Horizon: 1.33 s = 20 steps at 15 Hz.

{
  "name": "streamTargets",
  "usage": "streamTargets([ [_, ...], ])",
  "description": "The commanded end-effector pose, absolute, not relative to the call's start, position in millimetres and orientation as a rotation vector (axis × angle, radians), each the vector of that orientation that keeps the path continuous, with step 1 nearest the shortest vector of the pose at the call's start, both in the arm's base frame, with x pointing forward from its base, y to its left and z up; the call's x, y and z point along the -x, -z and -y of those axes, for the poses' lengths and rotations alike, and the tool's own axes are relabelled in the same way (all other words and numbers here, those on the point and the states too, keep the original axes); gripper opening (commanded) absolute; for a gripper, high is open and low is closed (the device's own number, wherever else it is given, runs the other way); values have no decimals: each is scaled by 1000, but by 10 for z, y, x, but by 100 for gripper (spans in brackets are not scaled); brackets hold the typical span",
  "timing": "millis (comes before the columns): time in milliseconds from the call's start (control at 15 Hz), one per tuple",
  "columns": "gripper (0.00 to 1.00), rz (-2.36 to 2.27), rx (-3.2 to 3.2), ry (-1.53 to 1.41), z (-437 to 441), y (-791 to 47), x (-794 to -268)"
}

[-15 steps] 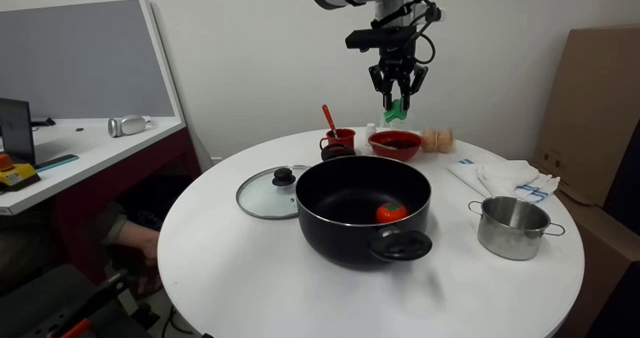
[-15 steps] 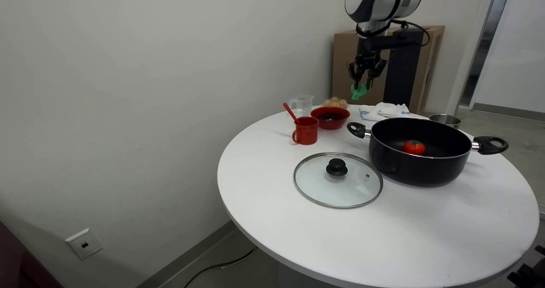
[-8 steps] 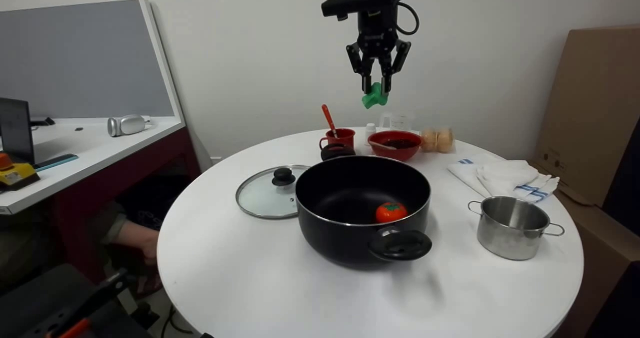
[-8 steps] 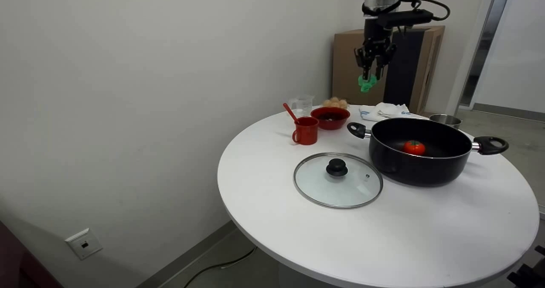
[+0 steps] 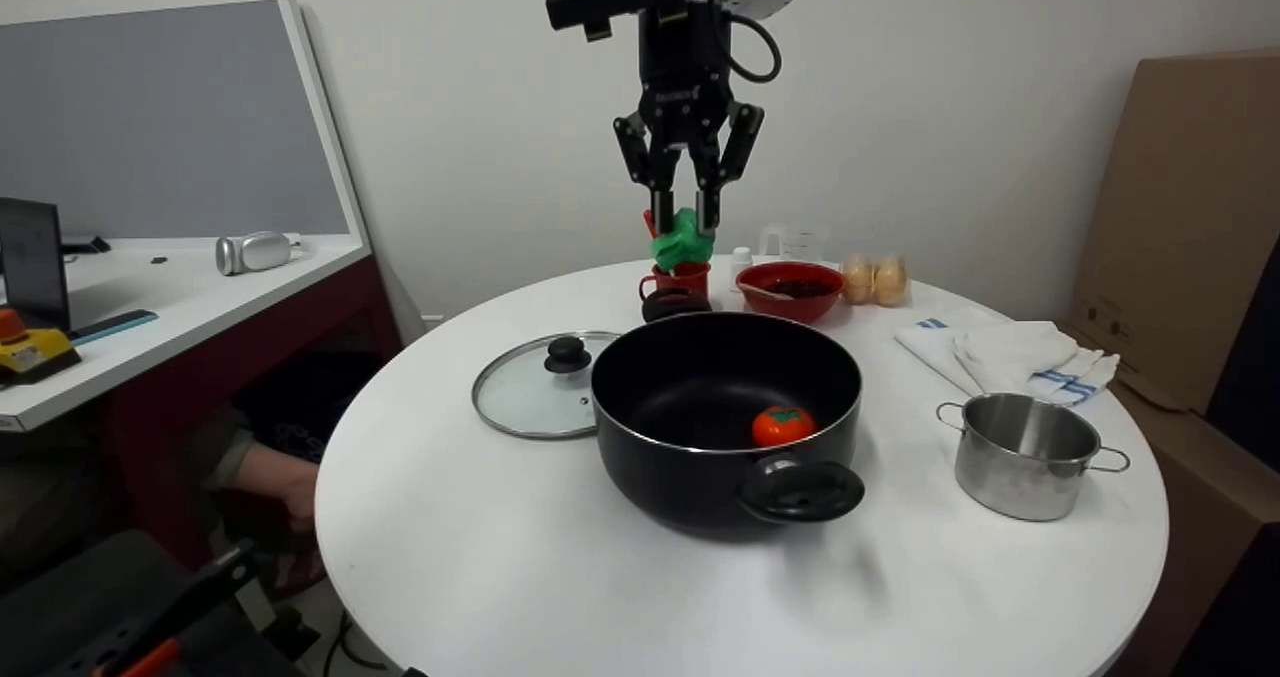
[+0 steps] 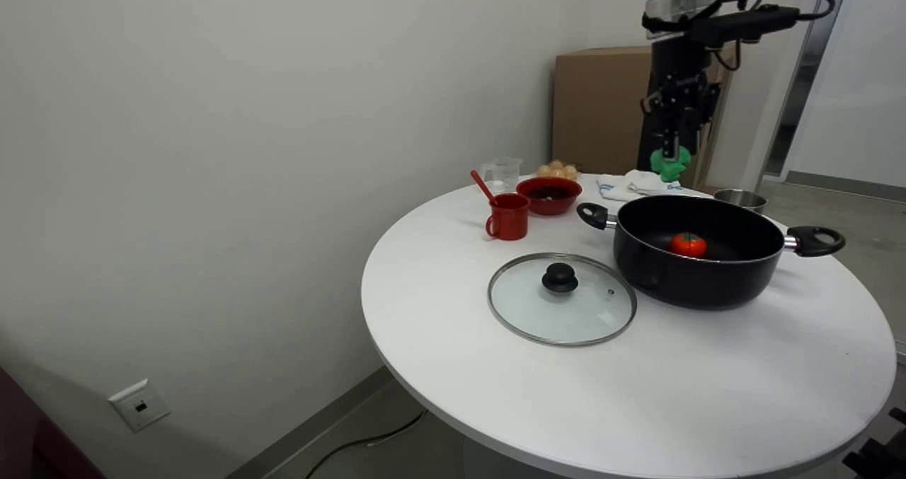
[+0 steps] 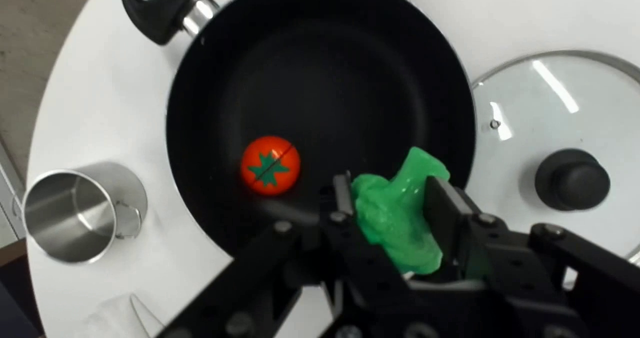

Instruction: Uncover the pot and place the tomato and broccoli toys inside then cover it up again

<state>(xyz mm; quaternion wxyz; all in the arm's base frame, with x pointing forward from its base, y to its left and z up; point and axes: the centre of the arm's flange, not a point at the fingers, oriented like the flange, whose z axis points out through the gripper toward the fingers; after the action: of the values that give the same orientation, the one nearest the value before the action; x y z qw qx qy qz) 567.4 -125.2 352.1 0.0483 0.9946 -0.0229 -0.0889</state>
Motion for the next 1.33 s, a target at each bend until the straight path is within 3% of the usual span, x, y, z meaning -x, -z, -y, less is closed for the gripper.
streamTargets([
  [0, 15, 104, -2961, 286, 1355, -3405, -5147],
  [533, 15, 269, -2916, 222, 1908, -3073, -5338],
  [1267, 15, 177, -2920, 305, 1709, -2270, -5870],
])
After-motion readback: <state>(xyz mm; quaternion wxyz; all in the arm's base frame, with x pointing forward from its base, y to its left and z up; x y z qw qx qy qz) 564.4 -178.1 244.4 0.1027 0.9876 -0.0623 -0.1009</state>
